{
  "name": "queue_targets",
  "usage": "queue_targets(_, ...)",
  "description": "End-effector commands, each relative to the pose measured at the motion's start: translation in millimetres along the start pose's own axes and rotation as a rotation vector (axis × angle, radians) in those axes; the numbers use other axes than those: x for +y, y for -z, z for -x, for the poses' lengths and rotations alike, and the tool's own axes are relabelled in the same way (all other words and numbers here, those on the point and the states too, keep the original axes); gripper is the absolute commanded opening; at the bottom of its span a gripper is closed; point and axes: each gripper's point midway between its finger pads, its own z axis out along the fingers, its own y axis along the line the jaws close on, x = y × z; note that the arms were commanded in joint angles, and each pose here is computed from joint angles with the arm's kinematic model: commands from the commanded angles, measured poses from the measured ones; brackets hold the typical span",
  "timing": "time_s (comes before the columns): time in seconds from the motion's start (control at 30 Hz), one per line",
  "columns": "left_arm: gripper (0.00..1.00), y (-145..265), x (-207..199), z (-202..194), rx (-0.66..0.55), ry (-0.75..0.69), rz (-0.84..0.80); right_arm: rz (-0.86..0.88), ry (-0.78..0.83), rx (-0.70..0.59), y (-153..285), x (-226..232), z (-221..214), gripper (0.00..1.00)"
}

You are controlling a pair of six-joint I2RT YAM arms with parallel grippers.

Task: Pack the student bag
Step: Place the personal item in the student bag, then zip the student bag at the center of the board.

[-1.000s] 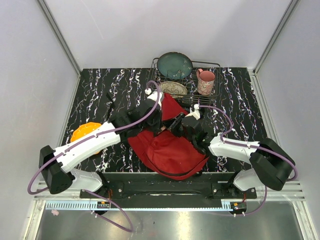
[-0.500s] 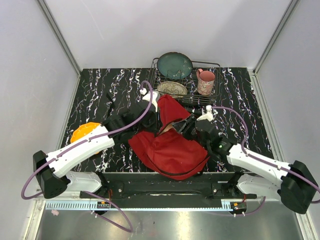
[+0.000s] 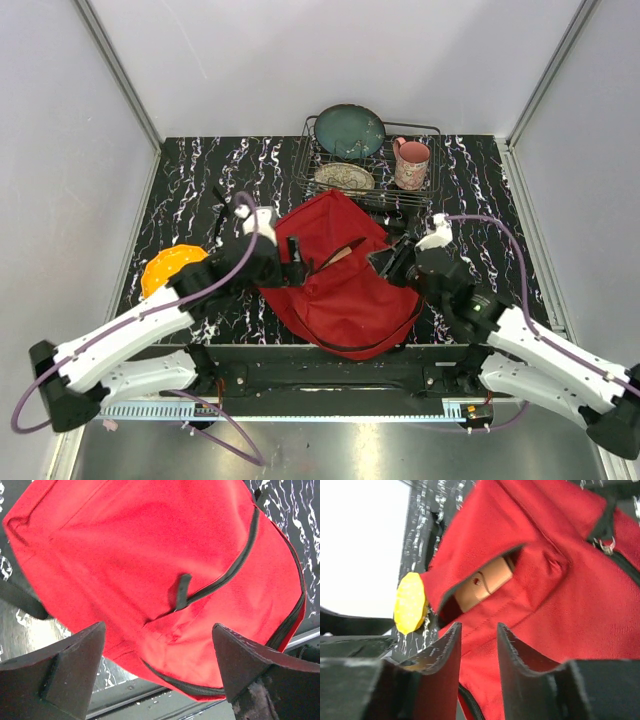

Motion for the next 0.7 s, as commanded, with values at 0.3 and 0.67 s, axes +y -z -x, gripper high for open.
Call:
queue_targets(0.3, 0.97, -20, 27, -51, -0.043, 0.369, -0.081, 0.335, 0.320, 0.236, -18, 114, -16, 0.59)
queue_targets(0.67, 0.92, -47, 22, -68, -0.028, 0.505, -0.169, 0.235, 0.368, 0.412, -52, 90, -65, 0.62)
